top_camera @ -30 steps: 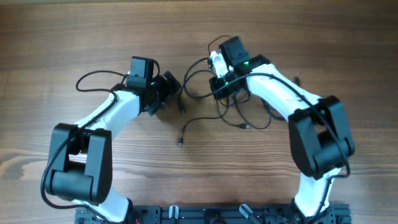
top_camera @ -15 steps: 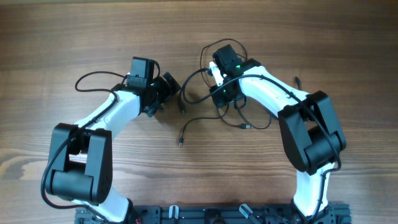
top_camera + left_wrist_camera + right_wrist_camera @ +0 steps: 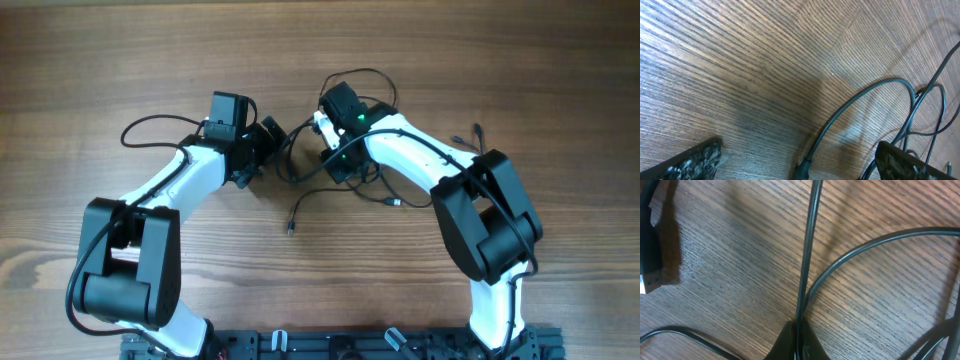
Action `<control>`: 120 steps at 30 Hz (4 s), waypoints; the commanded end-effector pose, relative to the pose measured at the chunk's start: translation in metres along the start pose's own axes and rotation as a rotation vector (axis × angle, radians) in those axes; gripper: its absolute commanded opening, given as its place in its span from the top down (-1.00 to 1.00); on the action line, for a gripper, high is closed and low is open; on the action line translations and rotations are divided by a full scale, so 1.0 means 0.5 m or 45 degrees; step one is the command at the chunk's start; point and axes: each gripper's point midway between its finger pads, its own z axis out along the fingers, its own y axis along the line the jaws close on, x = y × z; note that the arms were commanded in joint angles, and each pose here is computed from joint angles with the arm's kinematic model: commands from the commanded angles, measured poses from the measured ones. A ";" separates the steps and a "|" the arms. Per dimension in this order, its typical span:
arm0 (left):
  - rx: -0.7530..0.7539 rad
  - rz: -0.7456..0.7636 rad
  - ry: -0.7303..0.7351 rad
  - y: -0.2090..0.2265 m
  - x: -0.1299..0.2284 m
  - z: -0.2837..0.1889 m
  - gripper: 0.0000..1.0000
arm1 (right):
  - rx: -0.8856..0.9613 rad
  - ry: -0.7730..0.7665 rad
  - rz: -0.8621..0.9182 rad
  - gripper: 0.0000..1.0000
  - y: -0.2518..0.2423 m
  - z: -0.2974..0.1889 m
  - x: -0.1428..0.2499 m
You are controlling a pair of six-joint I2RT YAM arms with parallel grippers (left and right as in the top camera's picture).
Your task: Untangle cables
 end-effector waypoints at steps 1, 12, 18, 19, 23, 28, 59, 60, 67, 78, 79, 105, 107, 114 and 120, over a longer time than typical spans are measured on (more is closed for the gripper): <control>-0.017 0.008 -0.022 0.007 -0.004 -0.007 -1.00 | 0.002 0.081 0.121 0.91 -0.026 0.020 0.012; -0.032 0.003 -0.010 0.013 0.001 -0.007 -1.00 | -0.105 -0.820 0.305 0.91 -0.206 -0.533 -0.222; -0.032 0.003 -0.010 0.013 0.001 -0.007 -1.00 | 0.163 -0.985 0.610 0.91 -0.455 -0.684 -0.092; -0.032 0.003 -0.010 0.013 0.000 -0.007 -1.00 | 0.208 -0.990 0.684 0.91 -0.507 -0.696 -0.057; -0.032 0.003 -0.010 0.013 0.001 -0.007 -1.00 | 0.363 -1.003 0.879 0.91 -0.663 -0.728 0.068; -0.032 0.003 -0.010 0.013 0.000 -0.007 -1.00 | 0.594 -0.995 1.017 0.91 -0.811 -0.773 0.243; 0.288 0.479 -0.103 -0.099 -0.021 -0.131 -1.00 | 0.843 -0.349 1.731 0.52 -0.986 -0.445 0.772; 0.312 0.585 -0.190 -0.116 -0.027 -0.185 -1.00 | 0.839 -0.345 1.732 0.34 -0.984 -0.444 0.772; 0.229 0.631 -0.624 -0.089 -0.031 -0.452 -1.00 | 0.859 -0.394 1.784 -0.99 -0.963 -0.495 0.763; 0.057 0.559 -0.859 0.072 0.063 -0.631 -1.00 | 0.190 -1.025 1.685 -0.99 -0.813 -0.649 0.496; 0.057 0.559 -0.860 0.076 0.067 -0.634 -1.00 | 0.153 -1.009 1.677 -1.00 -0.795 -0.647 0.482; 0.044 0.559 -0.843 0.085 0.074 -0.632 -1.00 | -0.338 -0.388 1.031 -0.99 -0.272 -0.538 0.203; 0.044 0.559 -0.843 0.084 0.074 -0.632 -1.00 | -0.345 -0.381 1.000 -0.99 -0.252 -0.522 0.206; 0.044 0.559 -0.843 0.085 0.074 -0.632 -1.00 | -0.379 -0.361 1.162 -0.99 -0.219 -0.422 0.260; 0.044 0.559 -0.843 0.085 0.074 -0.632 -1.00 | -0.719 -0.435 1.162 -1.00 -0.154 -0.363 0.229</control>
